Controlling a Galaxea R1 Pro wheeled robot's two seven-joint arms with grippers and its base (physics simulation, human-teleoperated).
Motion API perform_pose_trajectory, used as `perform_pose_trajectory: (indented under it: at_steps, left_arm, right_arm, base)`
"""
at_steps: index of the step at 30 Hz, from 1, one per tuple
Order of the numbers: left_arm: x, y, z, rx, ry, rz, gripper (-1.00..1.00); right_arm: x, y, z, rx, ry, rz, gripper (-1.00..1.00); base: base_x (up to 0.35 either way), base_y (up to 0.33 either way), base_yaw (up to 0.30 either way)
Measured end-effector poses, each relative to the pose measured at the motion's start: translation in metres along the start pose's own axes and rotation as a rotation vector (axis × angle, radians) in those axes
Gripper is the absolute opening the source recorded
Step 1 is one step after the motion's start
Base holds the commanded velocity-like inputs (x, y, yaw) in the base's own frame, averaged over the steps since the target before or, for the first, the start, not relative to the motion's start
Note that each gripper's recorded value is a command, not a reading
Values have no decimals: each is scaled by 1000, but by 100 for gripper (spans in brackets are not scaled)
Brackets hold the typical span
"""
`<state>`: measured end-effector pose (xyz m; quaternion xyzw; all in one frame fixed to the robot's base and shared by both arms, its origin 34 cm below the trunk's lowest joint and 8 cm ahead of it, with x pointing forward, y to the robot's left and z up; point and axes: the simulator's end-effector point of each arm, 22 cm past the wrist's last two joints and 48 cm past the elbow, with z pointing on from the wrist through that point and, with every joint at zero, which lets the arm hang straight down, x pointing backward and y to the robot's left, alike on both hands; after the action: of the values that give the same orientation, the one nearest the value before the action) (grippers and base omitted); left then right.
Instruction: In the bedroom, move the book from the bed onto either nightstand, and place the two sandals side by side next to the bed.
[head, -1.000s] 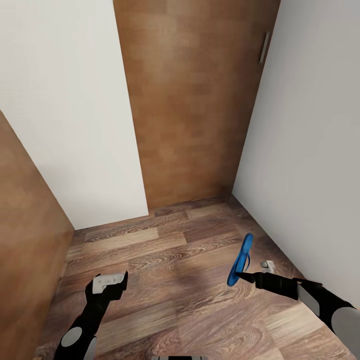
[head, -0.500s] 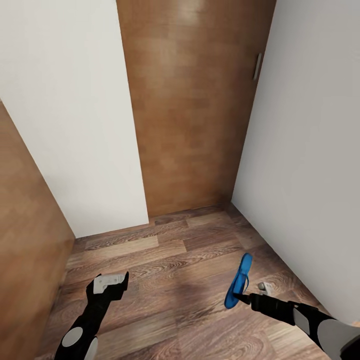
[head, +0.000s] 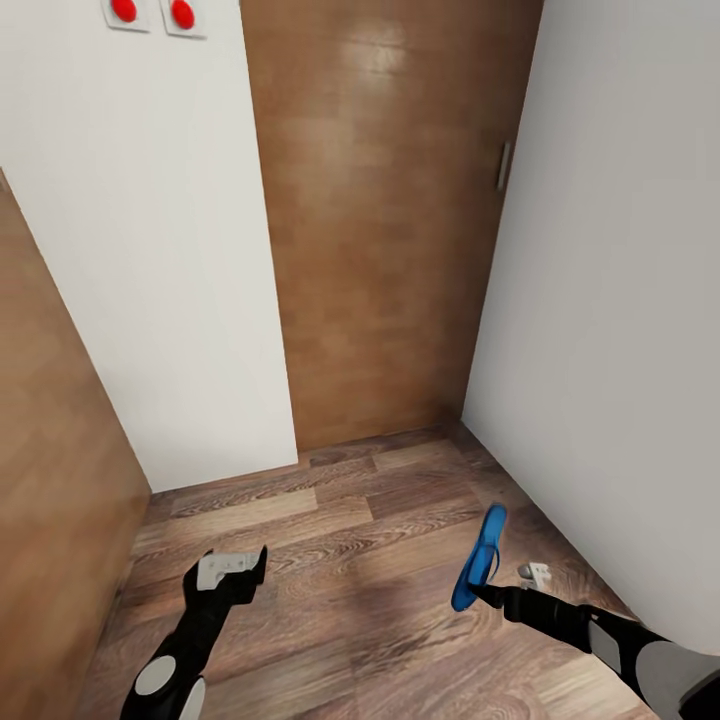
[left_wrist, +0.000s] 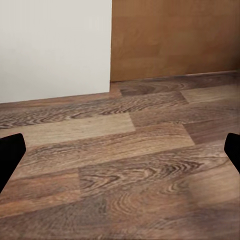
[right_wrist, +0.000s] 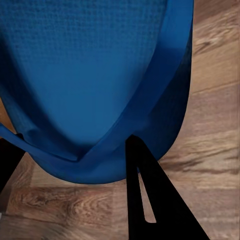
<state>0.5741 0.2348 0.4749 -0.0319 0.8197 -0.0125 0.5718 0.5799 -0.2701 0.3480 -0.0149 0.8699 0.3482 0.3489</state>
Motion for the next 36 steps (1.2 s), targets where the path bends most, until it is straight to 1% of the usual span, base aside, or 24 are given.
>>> perform_pose_trajectory:
  at_steps: [9,13,18,23,27,36]
  left_arm:
    - [-16,-2,-6,4,-32,0,100]
    - [-23,-3,-8,6,-48,0,100]
    - [-34,-15,-10,30,-45,8,100]
    - [-32,-18,-10,34,-18,12,100]
    - [-39,-19,-10,35,-12,14,100]
    - [-59,-21,-12,36,-12,14,100]
  right_arm:
    - [-15,10,-7,-7,-27,-23,-100]
    - [-15,7,-14,8,-27,-19,-100]
    - [-20,9,-20,19,-23,-8,-100]
    - [-28,14,-25,21,-21,-6,-100]
    - [-35,18,-29,24,-21,-6,-100]
    - [-51,28,-36,25,-21,-6,-100]
  base:
    - [0,0,0]
    - [0,0,0]
    - [0,0,0]
    - [0,0,0]
    - [0,0,-31]
    - [0,0,-233]
